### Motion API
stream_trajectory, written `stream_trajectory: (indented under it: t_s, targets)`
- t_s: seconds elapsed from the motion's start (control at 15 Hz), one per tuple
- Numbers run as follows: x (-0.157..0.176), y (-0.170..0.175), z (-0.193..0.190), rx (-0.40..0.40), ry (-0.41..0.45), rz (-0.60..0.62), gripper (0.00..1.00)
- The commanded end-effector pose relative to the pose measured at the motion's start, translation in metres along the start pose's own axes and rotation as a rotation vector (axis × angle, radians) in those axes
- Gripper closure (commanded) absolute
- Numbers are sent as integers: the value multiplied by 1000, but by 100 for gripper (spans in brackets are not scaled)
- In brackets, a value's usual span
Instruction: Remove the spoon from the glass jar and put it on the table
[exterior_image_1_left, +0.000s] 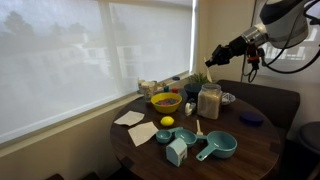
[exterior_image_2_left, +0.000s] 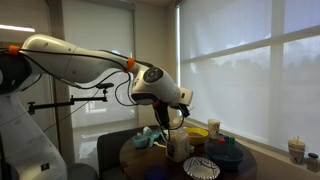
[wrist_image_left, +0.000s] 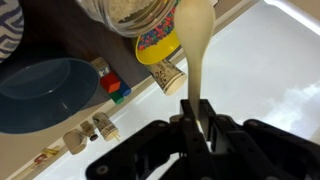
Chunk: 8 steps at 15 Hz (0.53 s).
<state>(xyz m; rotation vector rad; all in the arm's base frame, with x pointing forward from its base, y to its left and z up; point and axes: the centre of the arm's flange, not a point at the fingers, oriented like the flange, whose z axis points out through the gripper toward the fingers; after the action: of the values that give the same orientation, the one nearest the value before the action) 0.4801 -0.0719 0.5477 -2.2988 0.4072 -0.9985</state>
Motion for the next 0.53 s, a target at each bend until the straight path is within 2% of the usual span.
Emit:
stream_trajectory:
  t_s: [0.0, 0.2, 0.47]
  targets:
    - [1, -21, -9, -46, -82, 74, 97]
    - [-4, -30, -8, -59, -201, 123, 97]
    - [-14, -40, -1, -133, -344, 168, 97]
